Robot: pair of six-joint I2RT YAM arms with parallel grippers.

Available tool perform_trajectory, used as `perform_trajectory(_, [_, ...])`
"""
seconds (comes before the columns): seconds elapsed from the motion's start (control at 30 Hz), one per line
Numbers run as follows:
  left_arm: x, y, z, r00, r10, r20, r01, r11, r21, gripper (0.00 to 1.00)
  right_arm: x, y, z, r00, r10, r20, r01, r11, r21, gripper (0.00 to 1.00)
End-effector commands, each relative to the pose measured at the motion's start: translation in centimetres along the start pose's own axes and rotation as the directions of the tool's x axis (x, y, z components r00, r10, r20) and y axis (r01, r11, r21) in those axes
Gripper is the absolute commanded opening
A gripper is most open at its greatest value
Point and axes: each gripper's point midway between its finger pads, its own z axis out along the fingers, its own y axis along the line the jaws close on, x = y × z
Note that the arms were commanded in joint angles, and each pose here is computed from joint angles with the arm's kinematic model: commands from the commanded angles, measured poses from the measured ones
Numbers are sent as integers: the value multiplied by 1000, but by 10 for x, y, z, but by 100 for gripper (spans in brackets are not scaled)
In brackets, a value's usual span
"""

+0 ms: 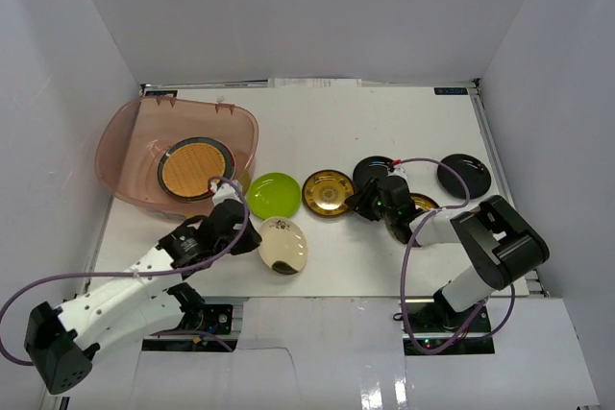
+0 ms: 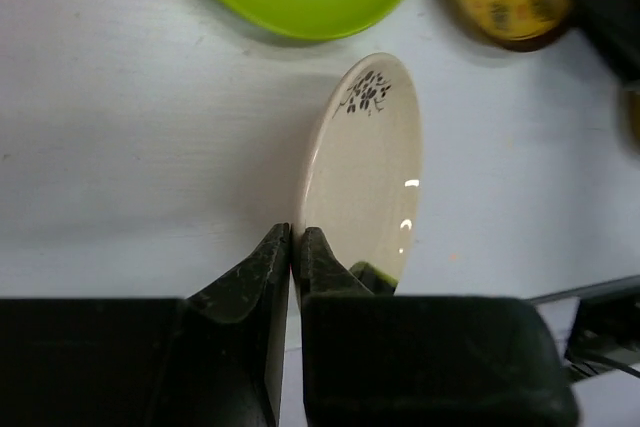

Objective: Place the plates into the plastic bin on the countertop

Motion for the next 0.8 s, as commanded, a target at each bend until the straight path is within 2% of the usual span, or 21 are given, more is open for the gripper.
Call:
perform_trajectory(0.0, [-39,-39,-50,997,15,80,-28,986,162,0,-10,19,6,997,76,32,-74,994,-78,34])
perform_trajectory(0.07, [-68,-60,-80,989,-15,148,-20,973,231,0,-7,18,4,996,83,28,-80,993,-84,26])
perform_trajectory(0.17, [-104,-73,-108,966,-48,254,-19,967,254,0,-8,17,-3,995,87,41,-83,992,-92,13])
perform_trajectory(0.2, [-131,-75,-122,935,-80,344,-4,972,235,0,-12,21,-8,995,82,56,-76,991,-106,8])
perform_trajectory(0.27, [-158,-74,-136,891,-115,439,21,977,213,0,-13,18,-13,994,82,73,-75,992,-98,8])
perform_trajectory(0.3, [-181,-74,-148,842,-127,524,25,980,197,0,-19,24,-18,993,76,90,-65,991,-119,8])
perform_trajectory(0.33, [-192,-73,-152,816,-128,564,29,983,180,0,-21,26,-21,993,70,93,-58,991,-123,8])
perform_trajectory(0.37, [-211,-67,-159,763,-132,633,63,989,131,0,-24,31,-27,994,59,97,-46,990,-135,8])
perform_trajectory(0.47, [-234,-51,-167,691,-57,721,83,997,-1,0,-25,40,-36,995,19,98,-3,987,-161,8])
perform_trajectory(0.5, [-247,-50,-171,651,-56,757,99,995,-11,0,-26,46,-41,995,10,99,8,985,-174,8])
perform_trajectory(0.57, [-261,-31,-161,637,19,771,117,986,-121,0,-23,51,-47,995,-17,99,35,982,-186,8])
perform_trajectory(0.63, [-269,-28,-133,684,24,729,96,988,-123,0,-23,56,-55,993,-35,110,56,979,-195,8])
perform_trajectory(0.67, [-284,2,-128,683,-5,731,168,974,-150,0,-24,58,-58,992,-41,116,64,977,-202,8])
perform_trajectory(0.7, [-289,11,-121,698,-35,716,179,976,-127,0,-27,64,-65,990,-46,130,74,973,-220,8])
perform_trajectory(0.73, [-287,10,-106,737,-61,673,154,985,-79,0,-29,66,-69,988,-54,141,86,970,-226,8])
perform_trajectory(0.77, [-296,34,-106,720,-86,689,210,973,-97,0,-32,69,-72,986,-71,153,105,967,-231,8])
